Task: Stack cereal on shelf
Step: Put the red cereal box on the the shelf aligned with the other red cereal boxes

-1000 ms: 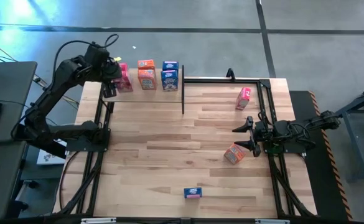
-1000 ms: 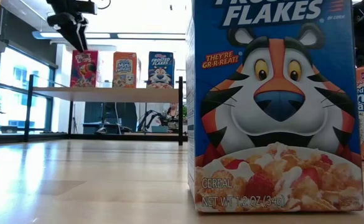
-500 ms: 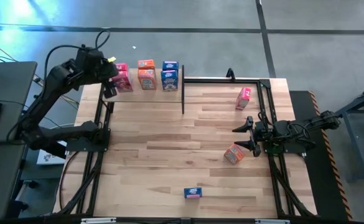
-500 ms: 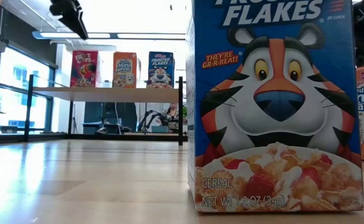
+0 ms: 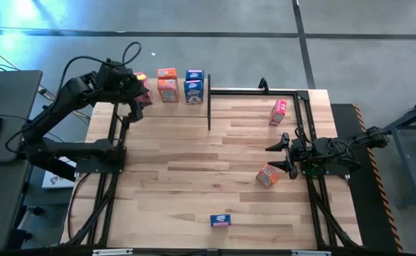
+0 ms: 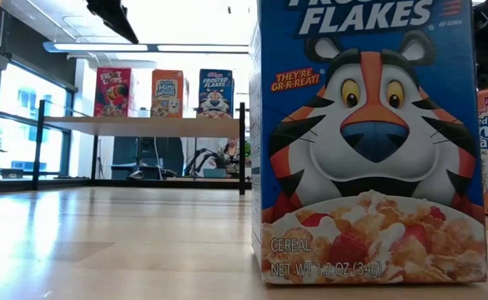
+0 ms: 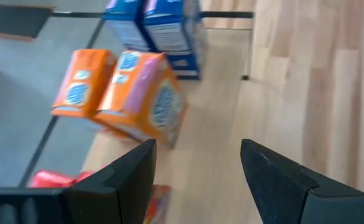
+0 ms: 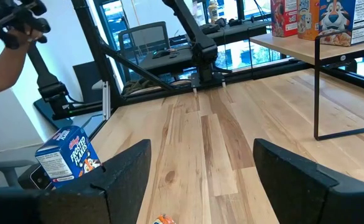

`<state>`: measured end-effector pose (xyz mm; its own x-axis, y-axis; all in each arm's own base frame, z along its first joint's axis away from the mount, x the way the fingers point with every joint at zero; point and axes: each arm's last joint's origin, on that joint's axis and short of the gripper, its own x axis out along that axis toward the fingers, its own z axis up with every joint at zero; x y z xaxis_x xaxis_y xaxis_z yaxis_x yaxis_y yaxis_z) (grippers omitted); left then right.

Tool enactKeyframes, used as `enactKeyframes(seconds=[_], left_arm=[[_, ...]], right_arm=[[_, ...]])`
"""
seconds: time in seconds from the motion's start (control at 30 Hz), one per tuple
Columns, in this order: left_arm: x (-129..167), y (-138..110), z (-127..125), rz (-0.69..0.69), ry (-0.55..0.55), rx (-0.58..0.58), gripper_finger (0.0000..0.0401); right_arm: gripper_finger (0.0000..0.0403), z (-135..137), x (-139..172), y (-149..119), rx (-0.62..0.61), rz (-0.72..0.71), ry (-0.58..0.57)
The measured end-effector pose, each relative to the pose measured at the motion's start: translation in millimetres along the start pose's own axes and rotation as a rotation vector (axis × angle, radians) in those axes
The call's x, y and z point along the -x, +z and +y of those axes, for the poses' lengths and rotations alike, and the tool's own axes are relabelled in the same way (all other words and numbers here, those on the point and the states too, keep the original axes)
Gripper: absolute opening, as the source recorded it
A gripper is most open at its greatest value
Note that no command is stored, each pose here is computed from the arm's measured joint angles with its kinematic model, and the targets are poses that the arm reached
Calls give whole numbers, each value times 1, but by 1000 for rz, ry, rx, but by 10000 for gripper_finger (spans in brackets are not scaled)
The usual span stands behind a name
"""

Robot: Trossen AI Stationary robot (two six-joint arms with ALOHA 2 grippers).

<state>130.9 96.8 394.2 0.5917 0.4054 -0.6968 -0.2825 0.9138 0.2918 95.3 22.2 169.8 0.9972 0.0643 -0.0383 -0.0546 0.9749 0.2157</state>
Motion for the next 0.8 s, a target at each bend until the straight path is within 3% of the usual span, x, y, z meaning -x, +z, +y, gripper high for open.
enactKeyframes(seconds=[0.8], left_arm=[[-9, 30, -62, -56, -256, 128, 225]], right_arm=[[275, 0, 0, 0, 0, 0, 1]])
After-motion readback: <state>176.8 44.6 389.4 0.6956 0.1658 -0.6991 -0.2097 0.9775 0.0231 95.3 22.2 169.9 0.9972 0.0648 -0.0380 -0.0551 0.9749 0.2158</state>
